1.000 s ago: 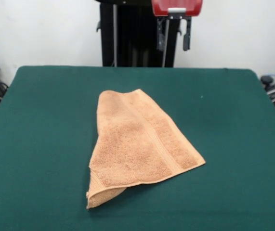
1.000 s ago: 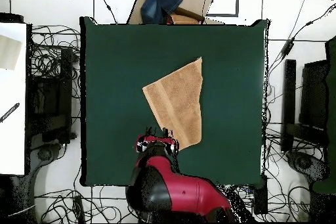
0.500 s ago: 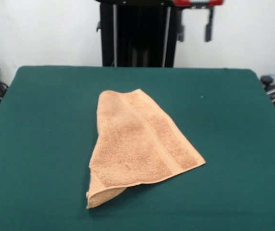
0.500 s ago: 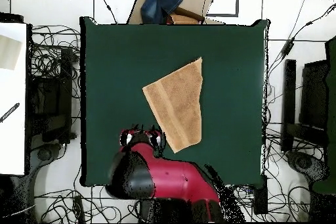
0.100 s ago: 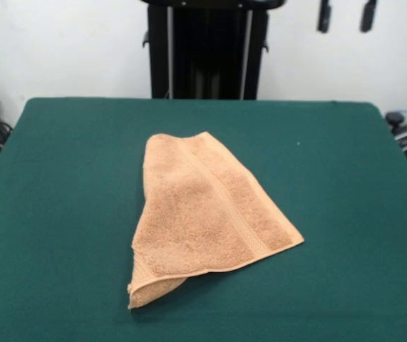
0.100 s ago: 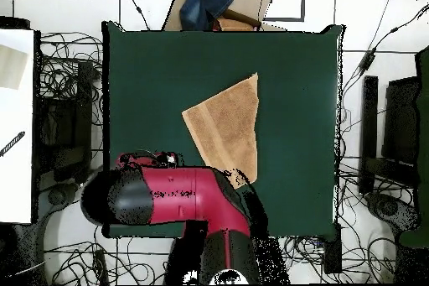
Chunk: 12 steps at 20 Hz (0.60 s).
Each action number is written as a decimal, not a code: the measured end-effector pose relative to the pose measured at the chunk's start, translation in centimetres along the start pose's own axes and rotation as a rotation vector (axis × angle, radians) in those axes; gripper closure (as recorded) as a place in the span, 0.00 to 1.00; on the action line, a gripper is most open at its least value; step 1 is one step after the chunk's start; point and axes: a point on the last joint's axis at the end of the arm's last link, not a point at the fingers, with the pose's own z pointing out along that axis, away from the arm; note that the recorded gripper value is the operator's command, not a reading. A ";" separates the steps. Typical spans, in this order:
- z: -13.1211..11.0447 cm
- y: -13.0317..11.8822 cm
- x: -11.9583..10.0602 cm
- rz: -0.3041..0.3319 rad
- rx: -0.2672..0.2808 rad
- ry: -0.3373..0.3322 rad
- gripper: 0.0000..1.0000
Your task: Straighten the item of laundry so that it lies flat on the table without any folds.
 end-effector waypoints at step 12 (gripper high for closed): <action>-1.7 -2.7 -6.6 0.111 -0.028 -0.105 0.00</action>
